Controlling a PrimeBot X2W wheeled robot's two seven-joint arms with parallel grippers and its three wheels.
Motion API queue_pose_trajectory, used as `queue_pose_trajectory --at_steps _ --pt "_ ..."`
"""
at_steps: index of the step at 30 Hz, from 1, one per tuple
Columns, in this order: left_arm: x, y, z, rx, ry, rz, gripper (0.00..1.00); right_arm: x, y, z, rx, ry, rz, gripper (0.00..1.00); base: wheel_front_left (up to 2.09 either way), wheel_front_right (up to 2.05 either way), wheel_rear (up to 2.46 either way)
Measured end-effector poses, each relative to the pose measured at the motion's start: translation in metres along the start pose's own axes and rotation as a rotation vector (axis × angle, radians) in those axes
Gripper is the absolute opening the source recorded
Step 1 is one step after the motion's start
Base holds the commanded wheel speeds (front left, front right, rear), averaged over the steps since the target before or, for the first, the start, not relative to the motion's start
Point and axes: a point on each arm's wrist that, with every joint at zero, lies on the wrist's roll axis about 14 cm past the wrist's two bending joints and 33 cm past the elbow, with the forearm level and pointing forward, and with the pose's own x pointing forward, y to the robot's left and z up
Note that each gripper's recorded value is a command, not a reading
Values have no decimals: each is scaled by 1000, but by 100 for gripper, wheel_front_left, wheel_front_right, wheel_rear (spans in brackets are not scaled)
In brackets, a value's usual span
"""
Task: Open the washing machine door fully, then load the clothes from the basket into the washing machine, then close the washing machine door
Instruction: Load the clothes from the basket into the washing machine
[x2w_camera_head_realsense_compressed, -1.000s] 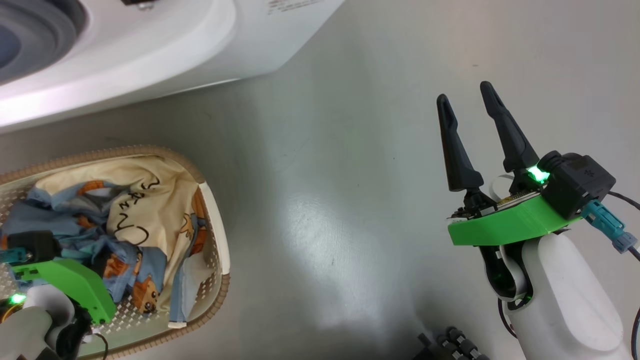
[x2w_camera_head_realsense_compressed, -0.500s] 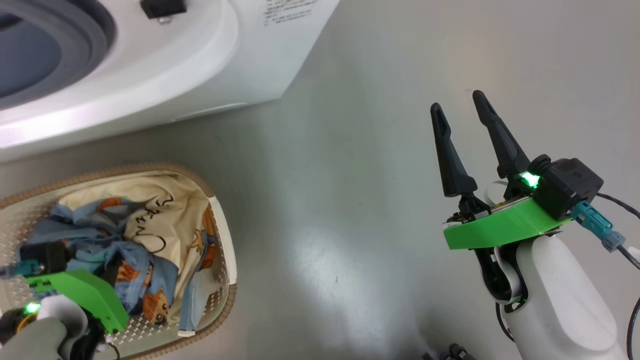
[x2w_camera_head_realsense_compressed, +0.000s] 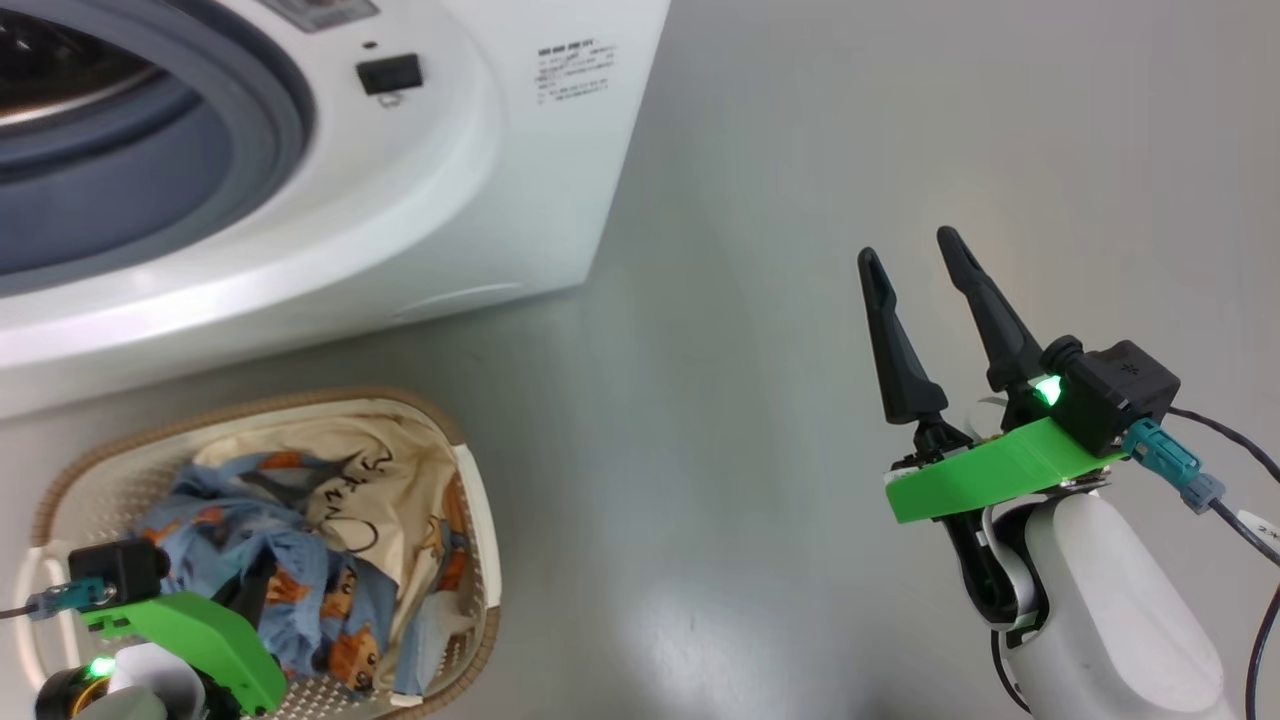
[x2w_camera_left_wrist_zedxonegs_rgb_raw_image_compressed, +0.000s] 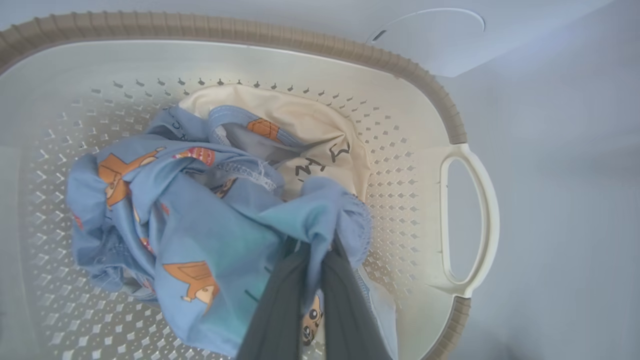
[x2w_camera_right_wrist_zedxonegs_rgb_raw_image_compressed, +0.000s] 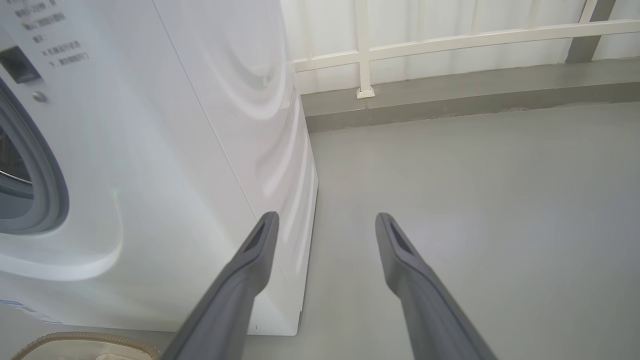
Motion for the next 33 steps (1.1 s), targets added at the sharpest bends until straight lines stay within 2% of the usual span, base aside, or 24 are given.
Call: queue_pose_trajectory --at_steps 16,33 --pt "-61 -23 42 -6 -233 -55 0 -16 27 30 14 -55 51 100 0 0 0" --pt "-153 -50 80 -21 -584 -116 0 -52 52 55 30 -107 92 100 0 0 0"
